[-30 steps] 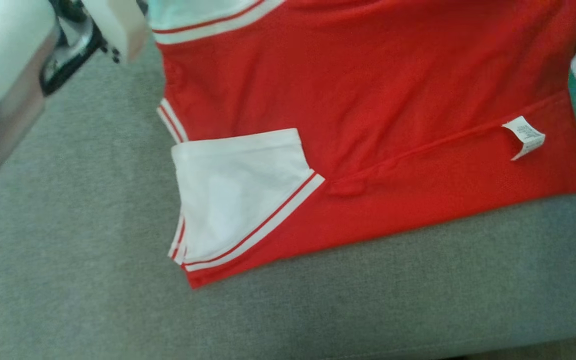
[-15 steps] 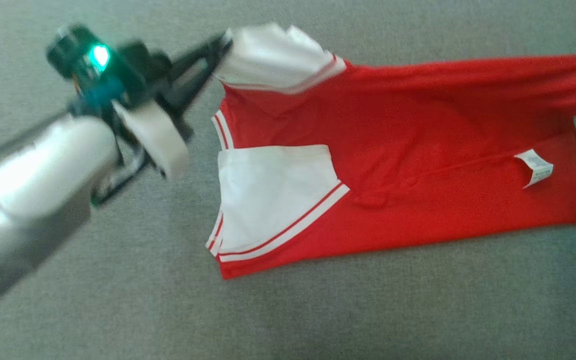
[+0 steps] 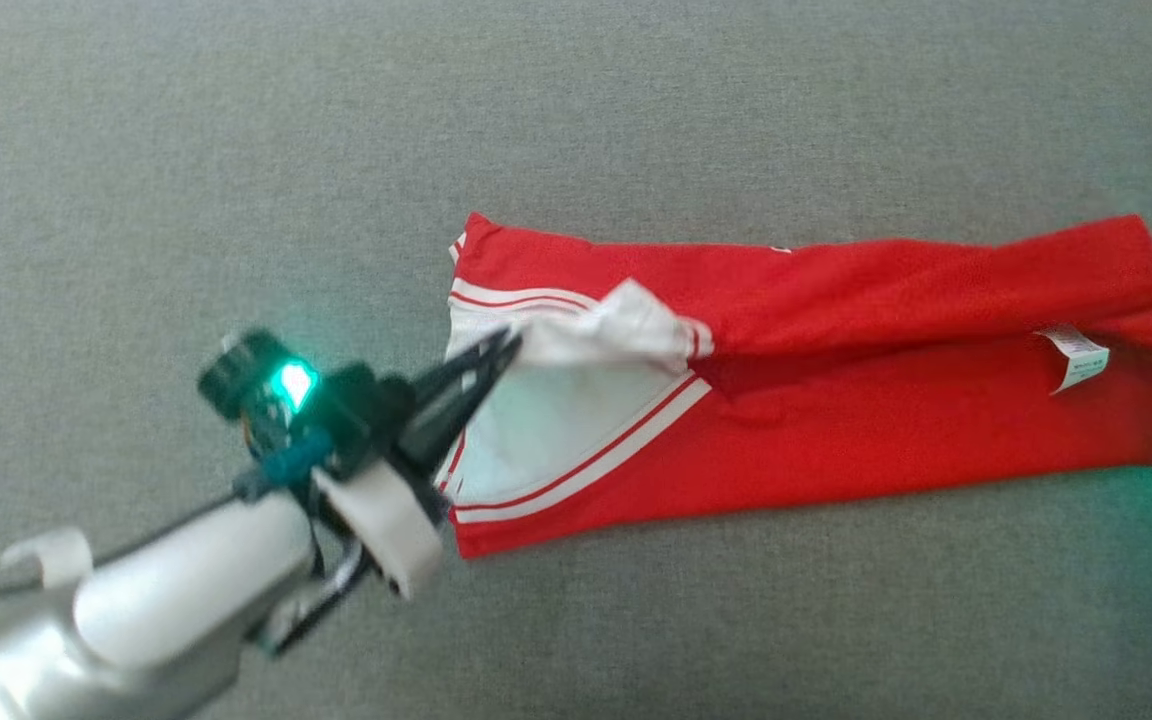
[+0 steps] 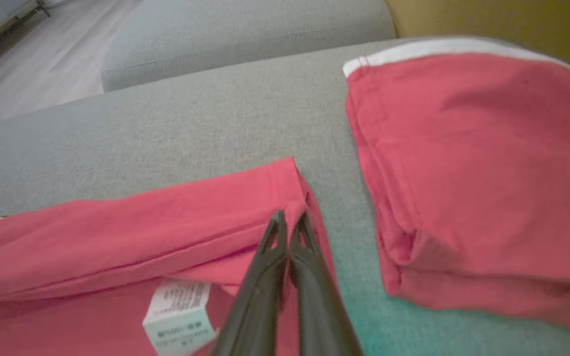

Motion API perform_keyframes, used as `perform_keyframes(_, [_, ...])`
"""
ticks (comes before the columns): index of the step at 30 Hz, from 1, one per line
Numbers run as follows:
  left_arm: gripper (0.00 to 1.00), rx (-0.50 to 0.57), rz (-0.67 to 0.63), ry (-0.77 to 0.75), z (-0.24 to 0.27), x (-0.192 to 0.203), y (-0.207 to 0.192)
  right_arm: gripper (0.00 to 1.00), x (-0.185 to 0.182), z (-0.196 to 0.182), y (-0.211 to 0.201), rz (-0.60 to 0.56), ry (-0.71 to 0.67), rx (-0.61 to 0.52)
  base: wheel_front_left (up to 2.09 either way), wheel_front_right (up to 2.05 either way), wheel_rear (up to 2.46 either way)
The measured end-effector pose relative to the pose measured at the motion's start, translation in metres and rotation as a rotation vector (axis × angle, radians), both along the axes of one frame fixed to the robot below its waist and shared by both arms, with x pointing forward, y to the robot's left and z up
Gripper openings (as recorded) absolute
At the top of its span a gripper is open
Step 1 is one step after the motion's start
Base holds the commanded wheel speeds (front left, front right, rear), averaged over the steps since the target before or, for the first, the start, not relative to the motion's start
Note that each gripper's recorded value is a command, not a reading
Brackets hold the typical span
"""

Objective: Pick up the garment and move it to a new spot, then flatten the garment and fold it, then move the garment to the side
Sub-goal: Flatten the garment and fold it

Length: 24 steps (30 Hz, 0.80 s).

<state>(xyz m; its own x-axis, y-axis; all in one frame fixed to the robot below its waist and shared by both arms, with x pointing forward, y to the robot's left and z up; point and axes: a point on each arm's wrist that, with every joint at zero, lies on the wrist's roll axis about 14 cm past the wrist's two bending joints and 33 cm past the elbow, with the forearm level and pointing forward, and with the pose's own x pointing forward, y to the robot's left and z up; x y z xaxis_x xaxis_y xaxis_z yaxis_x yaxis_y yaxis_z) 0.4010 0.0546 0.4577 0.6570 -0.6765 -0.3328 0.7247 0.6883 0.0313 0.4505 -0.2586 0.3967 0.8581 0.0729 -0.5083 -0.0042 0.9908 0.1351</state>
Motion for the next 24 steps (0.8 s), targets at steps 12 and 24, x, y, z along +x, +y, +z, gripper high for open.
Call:
perform_keyframes(12, [1.00, -0.158, 0.146, 0.048, -0.010, -0.032, -0.016, 1.00, -0.038, -0.005, -0.017, -0.106, 0.009, -0.006, 0.00, 0.00, 0.00])
perform_keyframes(24, [1.00, -0.232, 0.585, -0.214, 0.032, -0.040, 0.031, 1.00, -0.052, 0.001, -0.006, -0.157, -0.018, 0.082, 0.00, 0.00, 0.00])
